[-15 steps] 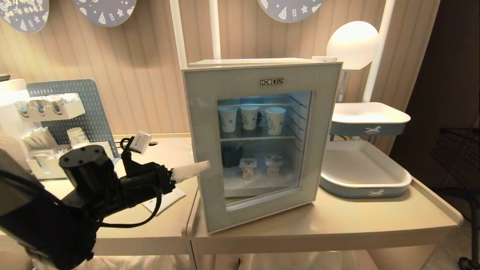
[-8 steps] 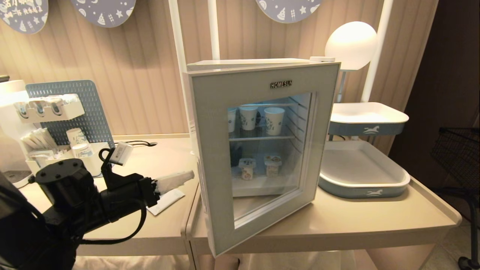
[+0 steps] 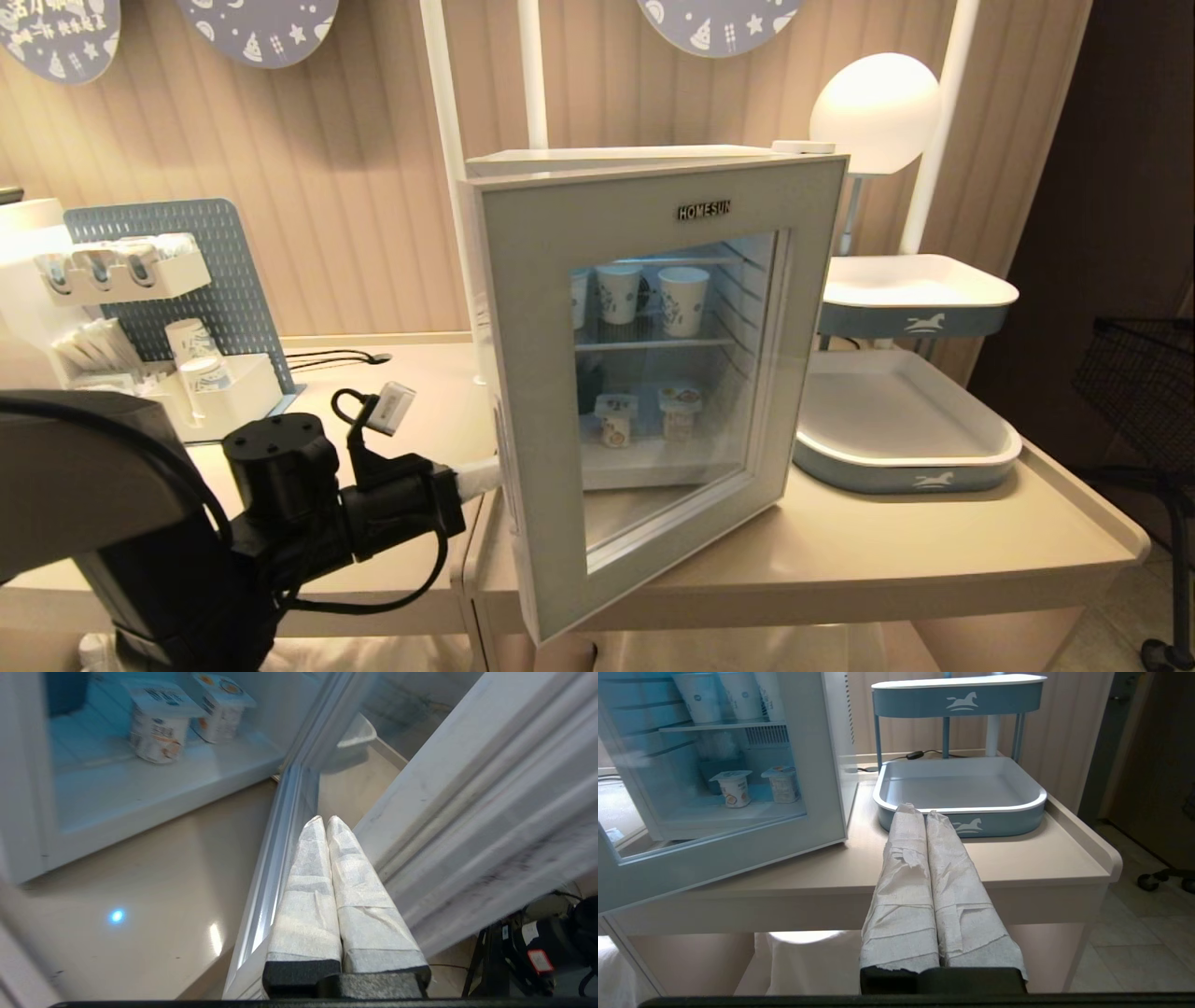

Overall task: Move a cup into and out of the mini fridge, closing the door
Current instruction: Open the freezer door

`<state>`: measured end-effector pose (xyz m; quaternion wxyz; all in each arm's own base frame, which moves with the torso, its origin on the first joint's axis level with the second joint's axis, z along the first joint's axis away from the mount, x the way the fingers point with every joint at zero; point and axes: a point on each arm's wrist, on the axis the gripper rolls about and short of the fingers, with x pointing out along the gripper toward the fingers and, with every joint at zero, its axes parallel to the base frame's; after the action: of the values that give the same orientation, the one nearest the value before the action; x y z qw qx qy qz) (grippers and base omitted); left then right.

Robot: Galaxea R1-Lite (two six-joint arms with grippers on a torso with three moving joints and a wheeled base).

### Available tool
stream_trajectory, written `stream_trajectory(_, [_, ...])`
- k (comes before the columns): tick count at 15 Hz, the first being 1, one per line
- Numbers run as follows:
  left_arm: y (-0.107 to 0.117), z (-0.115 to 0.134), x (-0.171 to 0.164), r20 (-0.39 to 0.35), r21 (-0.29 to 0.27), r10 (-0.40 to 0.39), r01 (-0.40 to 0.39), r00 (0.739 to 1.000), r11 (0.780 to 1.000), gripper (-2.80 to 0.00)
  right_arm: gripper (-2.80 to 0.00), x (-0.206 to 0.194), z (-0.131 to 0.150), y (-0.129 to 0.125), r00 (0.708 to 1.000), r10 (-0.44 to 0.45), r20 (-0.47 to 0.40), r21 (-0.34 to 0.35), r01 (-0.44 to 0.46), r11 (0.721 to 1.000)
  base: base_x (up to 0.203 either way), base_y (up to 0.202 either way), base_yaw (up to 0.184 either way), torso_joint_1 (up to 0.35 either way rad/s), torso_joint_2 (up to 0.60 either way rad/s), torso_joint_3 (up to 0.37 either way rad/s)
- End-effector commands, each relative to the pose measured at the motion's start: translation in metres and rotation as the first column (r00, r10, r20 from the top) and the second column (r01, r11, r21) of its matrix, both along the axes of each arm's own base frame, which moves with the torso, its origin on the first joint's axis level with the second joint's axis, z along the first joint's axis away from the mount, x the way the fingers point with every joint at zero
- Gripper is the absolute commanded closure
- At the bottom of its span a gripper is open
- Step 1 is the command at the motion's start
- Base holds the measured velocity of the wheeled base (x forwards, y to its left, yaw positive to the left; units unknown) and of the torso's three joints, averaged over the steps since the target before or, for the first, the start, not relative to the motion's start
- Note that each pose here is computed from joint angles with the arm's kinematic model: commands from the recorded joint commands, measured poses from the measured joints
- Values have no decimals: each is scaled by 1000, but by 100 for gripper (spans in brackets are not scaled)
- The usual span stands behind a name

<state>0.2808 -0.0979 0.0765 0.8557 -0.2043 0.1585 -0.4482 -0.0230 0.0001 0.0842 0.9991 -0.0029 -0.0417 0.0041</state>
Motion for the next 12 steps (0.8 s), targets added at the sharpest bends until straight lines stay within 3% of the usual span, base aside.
stream_trajectory(1, [-15, -6, -6, -20, 4, -58, 58, 998, 998, 0, 0, 3, -10, 0, 999, 1, -36, -1, -1, 1000, 0, 0, 0, 0, 0, 0])
stream_trajectory(5, [-28, 15, -41, 6, -14, -153, 154, 988, 988, 0, 0, 3, -10, 0, 999, 1, -36, -1, -1, 1000, 0, 0, 0, 0, 0, 0])
stream_trajectory(7, [-40, 28, -63, 15, -38, -231, 232, 973, 972, 0, 0, 3, -10, 0, 999, 1, -36, -1, -1, 1000, 0, 0, 0, 0, 0, 0])
stream_trajectory(9, [-58, 36, -89, 7, -67, -337, 337, 941, 939, 0, 0, 3, -10, 0, 999, 1, -36, -1, -1, 1000, 0, 0, 0, 0, 0, 0])
stream_trajectory(12, [-86, 46, -123, 0, -100, -498, 495, 867, 863, 0, 0, 3, -10, 0, 999, 1, -36, -1, -1, 1000, 0, 0, 0, 0, 0, 0])
